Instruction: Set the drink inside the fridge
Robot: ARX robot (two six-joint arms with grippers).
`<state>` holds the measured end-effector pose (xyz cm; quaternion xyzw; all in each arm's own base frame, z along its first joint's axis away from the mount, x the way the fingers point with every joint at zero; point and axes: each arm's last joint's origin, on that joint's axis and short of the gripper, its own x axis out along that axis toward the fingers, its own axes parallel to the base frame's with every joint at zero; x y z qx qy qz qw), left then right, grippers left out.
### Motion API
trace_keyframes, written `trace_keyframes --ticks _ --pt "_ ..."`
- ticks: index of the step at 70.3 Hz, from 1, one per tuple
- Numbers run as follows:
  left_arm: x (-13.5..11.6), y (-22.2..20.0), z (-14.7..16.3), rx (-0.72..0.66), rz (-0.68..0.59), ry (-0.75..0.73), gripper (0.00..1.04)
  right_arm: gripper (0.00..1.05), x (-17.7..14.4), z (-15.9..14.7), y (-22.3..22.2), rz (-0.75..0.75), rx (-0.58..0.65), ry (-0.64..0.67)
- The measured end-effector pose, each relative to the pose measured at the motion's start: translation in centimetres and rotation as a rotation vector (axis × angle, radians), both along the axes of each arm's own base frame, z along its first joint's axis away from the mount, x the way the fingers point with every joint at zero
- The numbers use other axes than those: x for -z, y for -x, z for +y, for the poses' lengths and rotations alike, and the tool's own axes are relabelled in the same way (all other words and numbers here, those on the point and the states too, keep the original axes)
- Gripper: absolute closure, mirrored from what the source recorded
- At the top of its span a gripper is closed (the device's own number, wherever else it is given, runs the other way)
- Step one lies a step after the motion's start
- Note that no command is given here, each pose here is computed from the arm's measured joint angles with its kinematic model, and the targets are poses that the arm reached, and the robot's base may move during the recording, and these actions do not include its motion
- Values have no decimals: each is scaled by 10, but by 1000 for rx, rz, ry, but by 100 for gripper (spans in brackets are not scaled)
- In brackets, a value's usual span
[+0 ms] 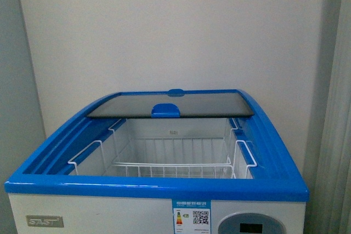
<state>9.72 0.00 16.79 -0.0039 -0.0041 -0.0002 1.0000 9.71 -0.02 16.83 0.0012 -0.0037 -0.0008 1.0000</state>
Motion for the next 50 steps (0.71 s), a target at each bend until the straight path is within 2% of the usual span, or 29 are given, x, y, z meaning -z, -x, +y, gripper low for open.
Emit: trace_keyframes --ticks 4,14,22,25,30,50 --pt "0 0 0 0 0 0 87 83 0 0 0 0 0 0" --pt "0 0 0 0 0 0 50 48 0 0 0 0 0 0" --pt "0 0 0 0 0 0 30 29 0 0 0 0 0 0" --pt "0 0 0 0 -1 0 18 18 0 0 0 0 0 0" --pt "0 0 0 0 -1 -1 7 7 0 0 0 0 0 0" --pt "0 0 0 0 0 -2 8 8 0 0 0 0 0 0"
